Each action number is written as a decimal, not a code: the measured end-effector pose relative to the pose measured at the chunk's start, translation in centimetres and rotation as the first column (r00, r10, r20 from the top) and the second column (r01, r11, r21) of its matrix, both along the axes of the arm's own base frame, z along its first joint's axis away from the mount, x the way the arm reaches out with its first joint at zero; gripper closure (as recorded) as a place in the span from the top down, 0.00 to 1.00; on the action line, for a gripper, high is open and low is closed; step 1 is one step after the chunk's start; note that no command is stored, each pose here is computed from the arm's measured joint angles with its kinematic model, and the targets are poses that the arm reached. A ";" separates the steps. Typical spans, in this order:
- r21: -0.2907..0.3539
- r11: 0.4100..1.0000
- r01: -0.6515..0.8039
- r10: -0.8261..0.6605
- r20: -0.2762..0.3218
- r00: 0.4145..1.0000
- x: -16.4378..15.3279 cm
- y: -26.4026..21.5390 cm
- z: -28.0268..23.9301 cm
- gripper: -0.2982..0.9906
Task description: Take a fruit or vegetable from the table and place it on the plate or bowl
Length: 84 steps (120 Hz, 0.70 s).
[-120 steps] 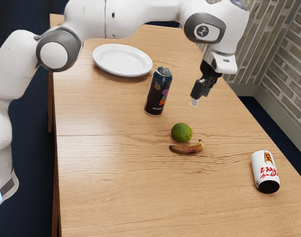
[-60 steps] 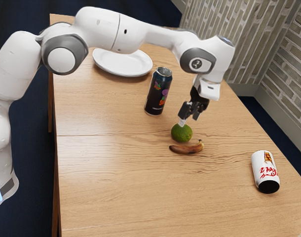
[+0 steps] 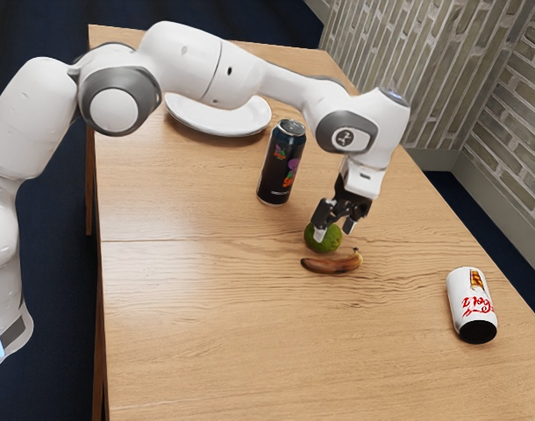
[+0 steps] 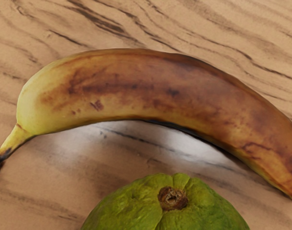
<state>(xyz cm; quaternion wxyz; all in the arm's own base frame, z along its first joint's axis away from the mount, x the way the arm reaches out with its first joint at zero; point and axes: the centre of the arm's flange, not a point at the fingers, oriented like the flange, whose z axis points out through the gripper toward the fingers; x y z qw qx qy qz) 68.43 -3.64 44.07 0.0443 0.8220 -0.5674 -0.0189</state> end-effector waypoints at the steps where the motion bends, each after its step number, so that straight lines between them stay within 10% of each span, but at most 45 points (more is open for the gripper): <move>1: 0.000 1.000 0.001 -0.001 0.000 1.000 0.0 0.0 0.0 0.77; 50: 0.001 0.999 0.038 -0.038 -0.011 0.999 0.0 1.0 -2.5 0.77; 84: 0.001 0.996 0.087 -0.087 0.042 0.995 0.2 -1.4 0.1 0.53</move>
